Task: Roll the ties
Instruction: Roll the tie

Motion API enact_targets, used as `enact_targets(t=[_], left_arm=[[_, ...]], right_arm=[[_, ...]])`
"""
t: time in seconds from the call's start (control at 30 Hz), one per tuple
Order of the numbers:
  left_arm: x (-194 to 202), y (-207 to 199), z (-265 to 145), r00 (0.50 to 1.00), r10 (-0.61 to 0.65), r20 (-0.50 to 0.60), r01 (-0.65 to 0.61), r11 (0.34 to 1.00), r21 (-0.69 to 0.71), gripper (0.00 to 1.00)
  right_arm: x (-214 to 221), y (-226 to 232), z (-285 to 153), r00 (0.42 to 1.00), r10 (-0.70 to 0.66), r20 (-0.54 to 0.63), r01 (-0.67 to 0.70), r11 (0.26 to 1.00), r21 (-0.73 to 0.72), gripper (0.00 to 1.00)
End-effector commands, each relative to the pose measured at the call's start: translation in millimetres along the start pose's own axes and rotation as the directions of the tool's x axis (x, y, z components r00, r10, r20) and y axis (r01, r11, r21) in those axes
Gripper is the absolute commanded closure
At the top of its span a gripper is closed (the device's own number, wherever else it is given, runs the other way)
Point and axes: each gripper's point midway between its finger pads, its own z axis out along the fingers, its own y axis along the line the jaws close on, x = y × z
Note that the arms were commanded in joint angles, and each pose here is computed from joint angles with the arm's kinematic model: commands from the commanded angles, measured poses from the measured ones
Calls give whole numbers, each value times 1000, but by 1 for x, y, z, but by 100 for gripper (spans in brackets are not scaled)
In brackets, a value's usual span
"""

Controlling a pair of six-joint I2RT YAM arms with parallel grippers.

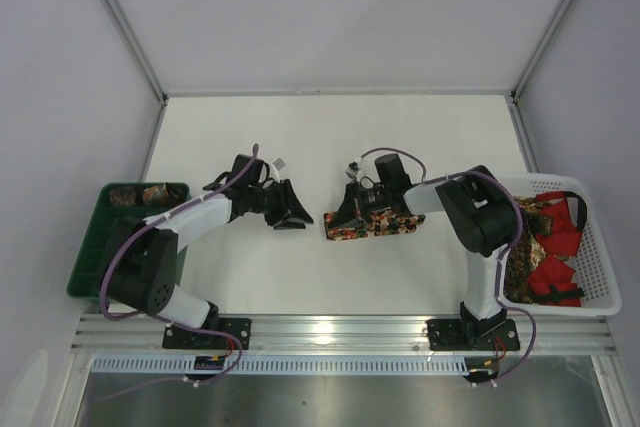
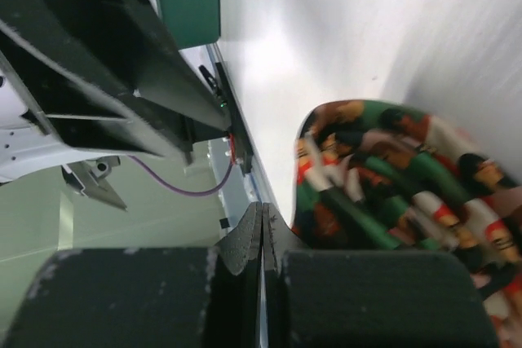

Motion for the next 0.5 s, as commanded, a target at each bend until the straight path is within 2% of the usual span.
enact_targets(t=[0.0,0.23,0.43,0.47], left_arm=[[-12,-14,-14,997,62,52,-63,998,30,59],[-11,-7,-16,997,46,54,-48,998,28,59],[-12,-8,-15,998,38,52,-40,999,37,59],[-12,-8,-14,998,35,51,-37,999,38,59]], right_arm=[[-9,-7,4,999,-33,19,34,999,-38,100],[3,-51,7,997,79,24,-79,997,0,100],[-7,-4,1,1000,-20,16,20,1000,-24,100],[-15,17,-2,997,-69,30,70,997,-43,100]])
